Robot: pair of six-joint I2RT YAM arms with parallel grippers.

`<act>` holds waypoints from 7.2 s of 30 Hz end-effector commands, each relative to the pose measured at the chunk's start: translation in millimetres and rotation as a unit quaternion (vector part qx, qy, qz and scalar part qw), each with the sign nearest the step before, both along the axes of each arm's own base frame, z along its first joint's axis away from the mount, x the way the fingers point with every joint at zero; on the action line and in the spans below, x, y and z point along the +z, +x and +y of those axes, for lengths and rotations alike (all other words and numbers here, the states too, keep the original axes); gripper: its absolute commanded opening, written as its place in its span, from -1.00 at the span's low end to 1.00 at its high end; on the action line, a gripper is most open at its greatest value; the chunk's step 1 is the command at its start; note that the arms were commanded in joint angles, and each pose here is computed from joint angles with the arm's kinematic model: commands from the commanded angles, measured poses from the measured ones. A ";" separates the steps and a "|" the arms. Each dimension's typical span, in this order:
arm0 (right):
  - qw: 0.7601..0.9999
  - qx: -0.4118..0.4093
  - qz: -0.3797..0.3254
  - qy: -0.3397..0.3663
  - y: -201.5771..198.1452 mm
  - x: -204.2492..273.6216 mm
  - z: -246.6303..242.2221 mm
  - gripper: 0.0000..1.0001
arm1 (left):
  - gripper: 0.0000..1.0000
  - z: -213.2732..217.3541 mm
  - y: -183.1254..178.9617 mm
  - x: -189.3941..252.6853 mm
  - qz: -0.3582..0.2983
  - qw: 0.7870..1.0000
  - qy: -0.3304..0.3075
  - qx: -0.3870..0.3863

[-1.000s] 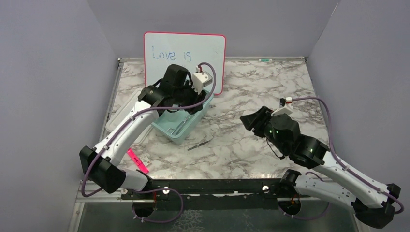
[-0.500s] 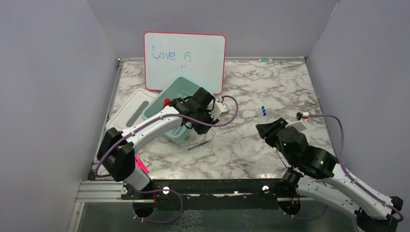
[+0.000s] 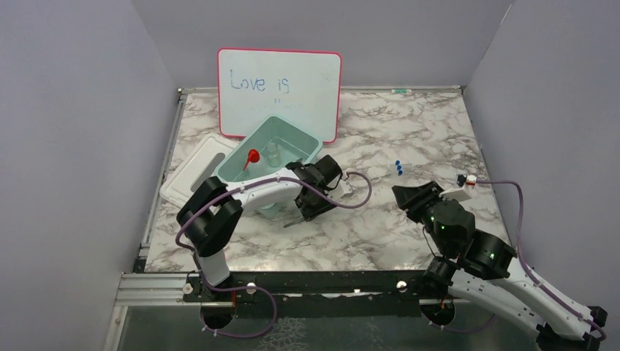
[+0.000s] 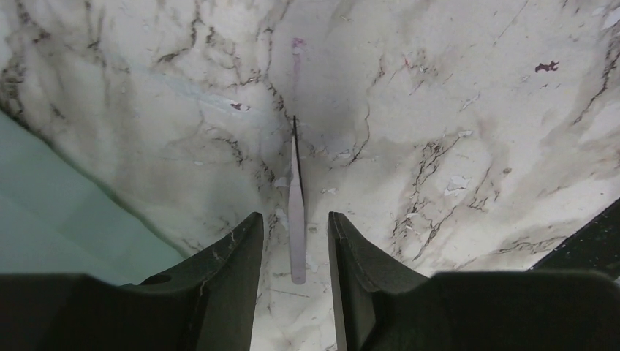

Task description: Organize the chemistry lab equipment

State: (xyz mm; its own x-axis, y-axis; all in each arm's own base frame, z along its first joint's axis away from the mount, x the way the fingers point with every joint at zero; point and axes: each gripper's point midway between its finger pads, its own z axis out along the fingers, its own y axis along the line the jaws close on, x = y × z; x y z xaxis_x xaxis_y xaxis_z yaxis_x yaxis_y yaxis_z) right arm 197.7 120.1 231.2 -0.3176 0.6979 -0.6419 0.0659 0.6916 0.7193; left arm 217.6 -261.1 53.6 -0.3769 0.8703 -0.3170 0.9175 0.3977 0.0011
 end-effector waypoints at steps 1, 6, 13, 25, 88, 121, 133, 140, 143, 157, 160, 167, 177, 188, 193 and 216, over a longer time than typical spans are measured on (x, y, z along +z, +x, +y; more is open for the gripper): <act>1.000 -0.021 -0.013 -0.001 4.0 2.8 -7.2 -0.11 | -0.16 4.4 0.4 -21.5 -0.006 0.999 0.039 0.001; 1.000 -0.022 -0.010 -0.003 3.3 1.4 -8.0 -0.09 | -0.19 10.2 -3.7 -38.0 0.006 0.998 0.069 0.000; 1.000 -0.024 -0.008 -0.002 3.0 2.3 -8.7 -0.09 | -0.67 8.8 -3.2 -37.6 0.005 0.998 0.069 -0.004; 1.000 -0.025 -0.002 0.001 2.6 3.3 -8.2 -0.10 | -0.92 -19.3 19.9 62.4 -0.099 0.994 -0.056 0.005; 0.959 0.273 0.070 -0.017 23.5 -38.8 182.1 0.20 | -0.12 67.5 129.3 178.6 -0.173 0.919 -0.194 0.297; 0.977 0.092 0.193 -0.012 123.2 -84.5 248.9 -0.14 | 0.32 182.1 130.3 260.3 -0.365 0.776 -0.184 0.481; 0.984 0.029 0.173 -0.045 115.1 -70.2 195.6 -0.43 | 0.33 198.9 151.9 226.8 -0.319 0.782 -0.175 0.506; 0.985 0.024 0.157 -0.063 108.6 -64.3 173.2 -0.51 | 0.33 207.1 156.8 183.9 -0.284 0.790 -0.145 0.524; 0.987 0.104 0.107 -0.059 111.0 -46.4 194.8 -0.13 | 0.33 225.9 158.6 177.7 -0.293 0.771 -0.123 0.552; 0.974 0.117 0.167 -0.098 132.9 -78.4 229.8 0.10 | 0.39 272.6 171.8 133.0 -0.224 0.746 -0.121 0.615; 0.975 0.097 0.170 -0.104 134.4 -79.5 222.0 -0.07 | 0.38 269.5 178.7 113.7 -0.191 0.755 -0.126 0.614; 0.976 0.057 0.169 -0.126 135.2 -74.2 200.1 -0.34 | 0.29 269.3 176.8 68.7 -0.122 0.769 -0.120 0.616; 0.972 0.000 0.164 -0.167 129.5 -60.2 160.2 -0.61 | 0.30 255.6 164.3 35.1 -0.066 0.789 -0.118 0.599; 0.977 0.013 0.142 -0.156 121.0 -40.3 151.7 -0.08 | -0.01 249.9 153.1 6.4 -0.025 0.801 -0.102 0.589; 0.982 0.021 0.125 -0.139 115.7 -22.6 147.2 0.07 | -0.05 242.8 148.1 -4.0 -0.003 0.808 -0.102 0.580; 0.992 0.037 0.083 -0.089 97.5 10.7 132.1 0.08 | -0.60 222.4 128.7 -46.0 0.014 0.856 -0.002 0.517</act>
